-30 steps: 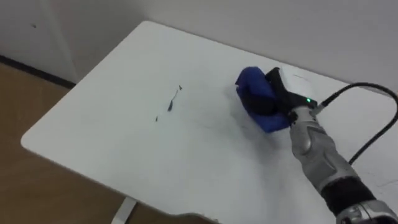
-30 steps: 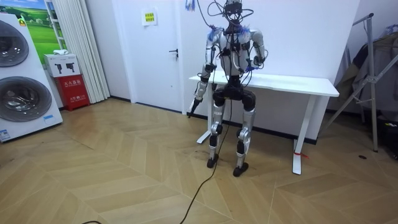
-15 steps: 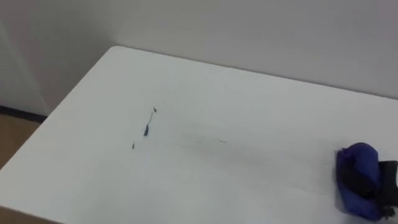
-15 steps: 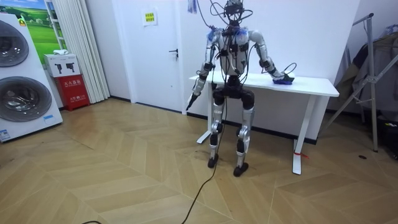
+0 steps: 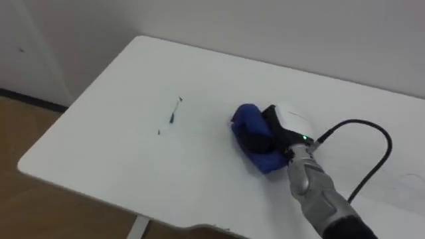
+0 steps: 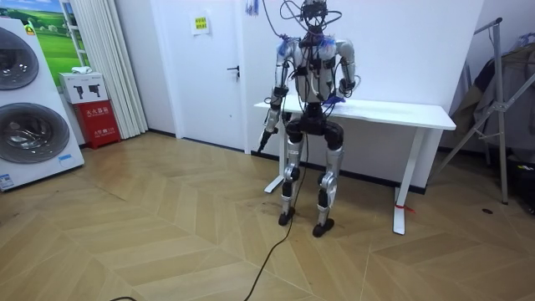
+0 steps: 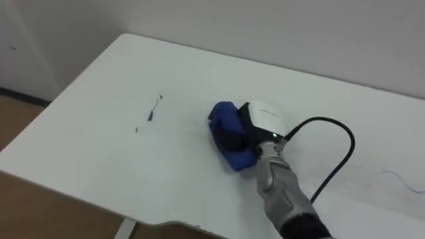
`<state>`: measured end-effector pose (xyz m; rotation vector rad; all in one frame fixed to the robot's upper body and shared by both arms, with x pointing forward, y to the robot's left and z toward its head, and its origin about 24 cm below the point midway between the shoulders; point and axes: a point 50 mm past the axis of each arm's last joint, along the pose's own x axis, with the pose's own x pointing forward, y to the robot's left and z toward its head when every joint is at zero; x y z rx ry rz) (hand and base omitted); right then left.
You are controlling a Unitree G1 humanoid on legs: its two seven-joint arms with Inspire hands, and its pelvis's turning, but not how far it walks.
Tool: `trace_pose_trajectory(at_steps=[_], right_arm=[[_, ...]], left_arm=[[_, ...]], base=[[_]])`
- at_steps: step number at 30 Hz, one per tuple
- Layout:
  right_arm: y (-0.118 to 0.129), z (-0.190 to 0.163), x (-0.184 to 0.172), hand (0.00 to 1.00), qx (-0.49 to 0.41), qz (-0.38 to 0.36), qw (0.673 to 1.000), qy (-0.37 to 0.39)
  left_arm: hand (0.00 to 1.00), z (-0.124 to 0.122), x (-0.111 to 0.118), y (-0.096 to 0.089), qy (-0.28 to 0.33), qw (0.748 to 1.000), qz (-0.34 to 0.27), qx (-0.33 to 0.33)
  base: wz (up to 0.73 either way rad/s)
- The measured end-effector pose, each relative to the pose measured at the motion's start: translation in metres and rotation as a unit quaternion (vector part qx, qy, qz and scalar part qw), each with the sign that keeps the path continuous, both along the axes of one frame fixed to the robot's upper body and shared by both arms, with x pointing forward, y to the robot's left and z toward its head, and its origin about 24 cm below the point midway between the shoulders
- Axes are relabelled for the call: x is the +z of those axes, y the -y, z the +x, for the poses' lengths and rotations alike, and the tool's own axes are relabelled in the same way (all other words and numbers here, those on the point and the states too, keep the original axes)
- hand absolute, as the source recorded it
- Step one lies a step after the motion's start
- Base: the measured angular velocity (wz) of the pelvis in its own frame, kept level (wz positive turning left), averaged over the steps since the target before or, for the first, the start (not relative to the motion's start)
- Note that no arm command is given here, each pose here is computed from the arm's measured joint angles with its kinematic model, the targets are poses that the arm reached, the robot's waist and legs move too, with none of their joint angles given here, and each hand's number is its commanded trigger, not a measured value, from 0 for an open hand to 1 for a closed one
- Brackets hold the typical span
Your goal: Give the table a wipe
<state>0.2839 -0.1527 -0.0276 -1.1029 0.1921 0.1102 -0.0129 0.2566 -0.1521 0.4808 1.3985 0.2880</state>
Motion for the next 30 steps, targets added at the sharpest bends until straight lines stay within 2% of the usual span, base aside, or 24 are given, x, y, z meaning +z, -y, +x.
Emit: trace_pose_trajectory(at_steps=[2,3,5,9,12,13,16,20,23,25,26,28,30], right_arm=[[0.016,-0.016,-0.020,1.00,-0.023,-0.014,0.999,-0.033],[0.027,-0.030,-0.029,1.00,-0.052,0.015,0.998,-0.023],[0.043,-0.048,-0.039,1.00,-0.088,0.018,0.996,-0.007],[0.094,-0.084,-0.046,1.00,-0.198,-0.007,0.980,0.022],[0.124,-0.113,-0.051,1.00,-0.278,-0.020,0.960,0.022],[0.127,-0.117,-0.052,1.00,-0.288,-0.022,0.957,0.022],[0.122,-0.104,-0.050,1.00,-0.295,-0.024,0.955,0.027],[0.089,-0.057,-0.037,1.00,-0.273,0.004,0.961,0.037],[0.066,-0.024,-0.021,1.00,-0.211,0.018,0.977,0.034],[0.056,-0.011,-0.011,1.00,-0.166,0.020,0.985,0.037],[0.057,-0.010,-0.009,1.00,-0.147,0.009,0.988,0.039],[0.064,-0.017,-0.007,1.00,-0.131,-0.015,0.990,0.050],[0.089,-0.042,-0.015,1.00,-0.160,-0.031,0.986,0.041]], left_arm=[[0.00,-0.013,0.001,0.000,-0.019,1.000,-0.001,0.006],[0.00,-0.018,0.000,0.000,-0.025,1.000,-0.003,0.008],[0.00,-0.021,0.001,-0.004,-0.028,0.999,0.002,0.019],[0.00,-0.003,0.007,-0.026,0.017,0.999,0.030,0.040],[0.00,0.021,0.012,-0.033,0.063,0.996,0.054,0.017],[0.00,0.024,0.013,-0.033,0.072,0.996,0.057,0.012],[0.00,0.042,0.015,-0.033,0.099,0.993,0.065,0.003],[0.00,0.075,0.011,-0.028,0.110,0.992,0.054,-0.026],[0.00,0.099,0.013,-0.022,0.139,0.989,0.041,-0.027],[0.00,0.105,0.015,-0.022,0.156,0.987,0.034,-0.022],[0.00,0.101,0.015,-0.022,0.158,0.987,0.031,-0.017],[0.00,0.076,0.010,-0.020,0.128,0.991,0.024,-0.010],[0.00,0.031,0.007,-0.022,0.074,0.997,0.024,0.005]], base=[[0.39],[0.40],[0.24],[-0.41],[-0.01],[-0.25],[-0.60],[-0.24],[-0.19],[-0.15],[0.09],[0.44],[0.88]])
